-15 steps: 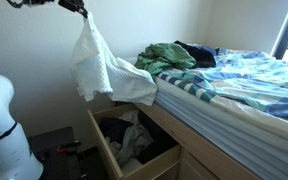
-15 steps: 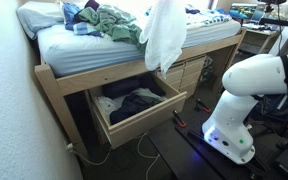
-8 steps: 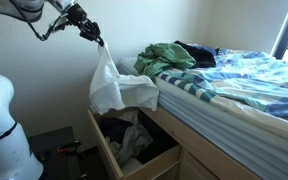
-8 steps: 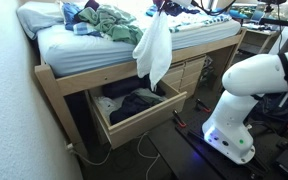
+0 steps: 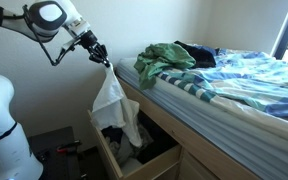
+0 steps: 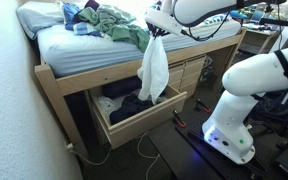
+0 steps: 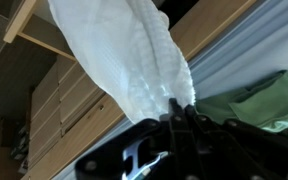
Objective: Put the white towel in the top right drawer
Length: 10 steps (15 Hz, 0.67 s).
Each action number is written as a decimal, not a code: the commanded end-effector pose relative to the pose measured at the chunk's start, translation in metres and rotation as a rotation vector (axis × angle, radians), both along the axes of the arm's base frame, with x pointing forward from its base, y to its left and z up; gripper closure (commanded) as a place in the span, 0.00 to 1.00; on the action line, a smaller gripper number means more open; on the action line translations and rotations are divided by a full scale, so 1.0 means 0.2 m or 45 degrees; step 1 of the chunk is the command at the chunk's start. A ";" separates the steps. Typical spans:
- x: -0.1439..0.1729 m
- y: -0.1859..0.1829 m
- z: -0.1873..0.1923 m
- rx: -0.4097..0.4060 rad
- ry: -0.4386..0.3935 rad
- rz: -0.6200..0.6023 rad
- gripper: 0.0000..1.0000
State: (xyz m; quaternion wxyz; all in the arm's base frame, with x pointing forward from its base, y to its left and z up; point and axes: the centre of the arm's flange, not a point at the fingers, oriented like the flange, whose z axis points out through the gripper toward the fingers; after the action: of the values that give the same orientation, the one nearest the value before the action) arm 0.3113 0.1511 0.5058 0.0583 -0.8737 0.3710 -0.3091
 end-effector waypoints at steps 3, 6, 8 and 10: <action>0.08 0.02 -0.25 0.089 0.076 0.020 0.99; 0.12 0.05 -0.33 0.090 0.105 0.008 0.99; 0.14 0.06 -0.39 0.102 0.131 -0.015 0.99; 0.15 0.10 -0.48 0.100 0.191 -0.025 0.99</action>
State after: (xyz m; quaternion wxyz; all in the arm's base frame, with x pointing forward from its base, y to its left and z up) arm 0.3335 0.1605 0.4356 0.0588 -0.8892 0.3819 -0.2450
